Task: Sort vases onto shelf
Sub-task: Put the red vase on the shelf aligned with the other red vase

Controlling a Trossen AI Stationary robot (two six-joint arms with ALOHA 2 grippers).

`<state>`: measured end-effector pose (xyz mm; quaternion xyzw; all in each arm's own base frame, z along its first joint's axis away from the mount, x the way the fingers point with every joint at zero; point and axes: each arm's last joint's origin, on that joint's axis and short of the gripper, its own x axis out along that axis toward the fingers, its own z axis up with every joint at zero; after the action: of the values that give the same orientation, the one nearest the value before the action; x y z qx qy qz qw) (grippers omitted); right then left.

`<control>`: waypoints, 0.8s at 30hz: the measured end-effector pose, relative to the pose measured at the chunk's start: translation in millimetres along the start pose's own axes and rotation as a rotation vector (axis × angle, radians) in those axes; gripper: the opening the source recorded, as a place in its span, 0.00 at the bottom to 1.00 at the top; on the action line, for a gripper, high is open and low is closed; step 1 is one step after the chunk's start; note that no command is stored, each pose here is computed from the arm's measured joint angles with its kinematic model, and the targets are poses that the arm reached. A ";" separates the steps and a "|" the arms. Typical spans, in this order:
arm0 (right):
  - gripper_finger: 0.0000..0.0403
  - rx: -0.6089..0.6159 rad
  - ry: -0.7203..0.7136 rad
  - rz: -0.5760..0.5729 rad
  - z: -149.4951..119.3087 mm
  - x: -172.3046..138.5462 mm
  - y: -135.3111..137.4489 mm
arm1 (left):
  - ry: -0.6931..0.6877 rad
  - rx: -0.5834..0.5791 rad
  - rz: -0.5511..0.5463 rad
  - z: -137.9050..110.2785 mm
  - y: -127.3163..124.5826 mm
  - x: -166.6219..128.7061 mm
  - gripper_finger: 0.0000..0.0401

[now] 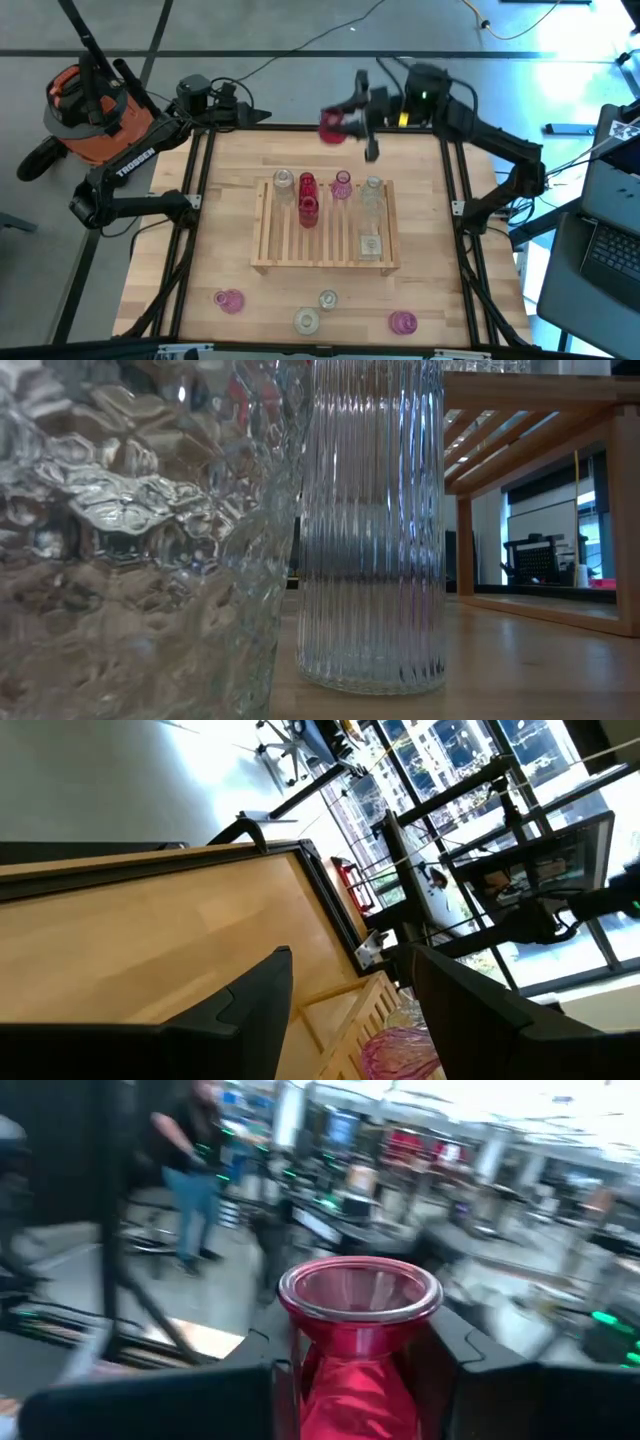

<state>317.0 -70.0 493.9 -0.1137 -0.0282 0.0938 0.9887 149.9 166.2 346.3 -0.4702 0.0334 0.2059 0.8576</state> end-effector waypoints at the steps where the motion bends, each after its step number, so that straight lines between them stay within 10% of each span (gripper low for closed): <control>1: 0.23 0.003 -0.009 0.021 2.2 4.7 9.5 | 0.000 0.000 0.000 0.0 0.0 0.0 0.50; 17: 0.23 0.127 -0.183 0.050 13.0 48.4 134.2 | 0.054 -0.019 -0.058 -4.8 -6.2 0.0 0.50; 24: 0.23 0.220 -0.201 -0.272 -20.2 55.5 166.0 | 0.011 0.053 -0.075 -4.1 -12.8 -15.5 0.50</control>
<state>343.3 95.1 438.0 0.0097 -0.1313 -0.0275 0.9909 141.1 151.8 358.1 -0.4491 0.0259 0.1702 0.8767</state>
